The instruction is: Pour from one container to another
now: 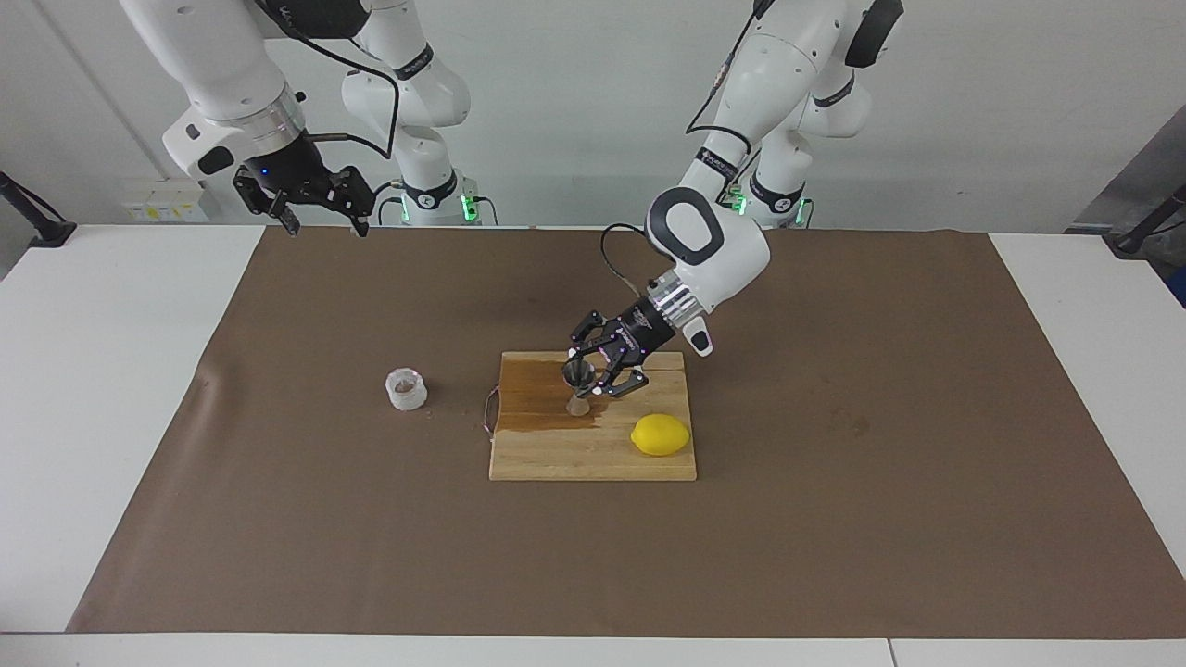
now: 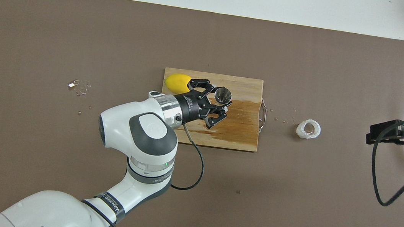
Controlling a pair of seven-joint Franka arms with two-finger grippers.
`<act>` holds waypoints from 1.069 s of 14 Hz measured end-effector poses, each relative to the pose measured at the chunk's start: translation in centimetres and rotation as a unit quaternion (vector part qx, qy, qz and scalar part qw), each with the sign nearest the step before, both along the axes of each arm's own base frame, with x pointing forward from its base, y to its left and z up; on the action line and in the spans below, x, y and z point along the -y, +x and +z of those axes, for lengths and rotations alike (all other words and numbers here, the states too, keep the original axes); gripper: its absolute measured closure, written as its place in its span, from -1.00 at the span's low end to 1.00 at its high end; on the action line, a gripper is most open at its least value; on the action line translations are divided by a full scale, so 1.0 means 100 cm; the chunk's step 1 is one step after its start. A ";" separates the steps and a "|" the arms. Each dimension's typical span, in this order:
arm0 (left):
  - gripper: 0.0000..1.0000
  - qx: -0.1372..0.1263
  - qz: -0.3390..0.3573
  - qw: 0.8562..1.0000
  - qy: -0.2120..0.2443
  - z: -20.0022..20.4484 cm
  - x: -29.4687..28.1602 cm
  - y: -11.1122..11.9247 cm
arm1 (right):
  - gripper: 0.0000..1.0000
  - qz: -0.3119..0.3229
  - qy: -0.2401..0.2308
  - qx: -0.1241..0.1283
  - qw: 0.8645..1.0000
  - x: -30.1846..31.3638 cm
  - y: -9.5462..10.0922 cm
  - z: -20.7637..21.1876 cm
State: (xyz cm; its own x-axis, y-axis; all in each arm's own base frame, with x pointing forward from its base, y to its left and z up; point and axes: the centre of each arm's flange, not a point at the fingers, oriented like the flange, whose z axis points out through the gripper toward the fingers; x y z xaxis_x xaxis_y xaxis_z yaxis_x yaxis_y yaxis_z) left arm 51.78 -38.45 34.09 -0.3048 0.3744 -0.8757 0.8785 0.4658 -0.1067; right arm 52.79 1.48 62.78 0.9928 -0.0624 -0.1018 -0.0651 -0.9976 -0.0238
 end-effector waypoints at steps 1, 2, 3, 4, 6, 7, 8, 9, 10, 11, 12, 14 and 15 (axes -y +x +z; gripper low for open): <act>0.03 -0.001 -0.002 1.000 0.001 -0.002 0.003 -0.002 | -1.00 0.000 0.000 0.000 1.000 0.000 0.000 0.000; 0.03 -0.003 -0.003 1.000 0.002 -0.004 0.005 -0.004 | -1.00 0.000 0.000 0.000 1.000 0.000 0.000 0.000; 0.03 -0.004 -0.003 1.000 0.003 -0.006 0.007 -0.006 | -1.00 0.000 0.000 0.000 1.000 0.000 0.000 0.000; 0.03 -0.006 -0.002 1.000 0.004 -0.007 0.007 -0.006 | -1.00 0.000 0.000 0.000 1.000 0.000 0.000 0.000; 0.03 -0.008 -0.004 1.000 0.005 -0.010 0.010 -0.008 | -1.00 0.000 0.000 0.000 1.000 0.000 0.000 0.000; 0.05 -0.009 -0.006 1.000 0.006 -0.011 0.013 -0.009 | -1.00 0.000 0.000 0.000 1.000 0.000 0.000 0.000; 0.06 -0.009 -0.007 1.000 0.006 -0.012 0.014 -0.011 | -1.00 0.000 0.000 0.000 1.000 0.000 0.000 0.000; 0.06 -0.010 -0.008 1.000 0.006 -0.013 0.015 -0.011 | -1.00 0.000 0.000 0.000 1.000 0.000 0.000 0.000; 0.06 -0.011 -0.008 1.000 0.007 -0.014 0.015 -0.011 | -1.00 0.000 0.000 0.000 1.000 0.000 0.000 0.000; 0.06 -0.011 -0.008 1.000 0.007 -0.014 0.015 -0.011 | -1.00 0.000 0.000 0.000 1.000 0.000 0.000 0.000; 0.06 -0.011 -0.008 1.000 0.007 -0.015 0.015 -0.011 | -1.00 0.000 0.000 0.000 1.000 0.000 0.000 0.000; 0.07 -0.011 -0.009 1.000 0.007 -0.015 0.016 -0.012 | -1.00 0.000 0.000 0.000 1.000 0.000 0.000 0.000; 0.02 -0.011 -0.010 1.000 0.007 -0.015 0.017 -0.013 | -1.00 0.000 0.000 0.000 1.000 0.000 0.000 0.000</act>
State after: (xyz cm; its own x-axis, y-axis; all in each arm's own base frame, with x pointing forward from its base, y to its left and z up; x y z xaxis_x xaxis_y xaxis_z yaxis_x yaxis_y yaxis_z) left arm 50.50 -40.18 32.58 -0.3168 0.3930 -0.8632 0.8849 0.4500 -0.1199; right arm 52.79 1.48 62.78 0.9928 -0.0624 -0.1018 -0.0651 -0.9976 -0.0238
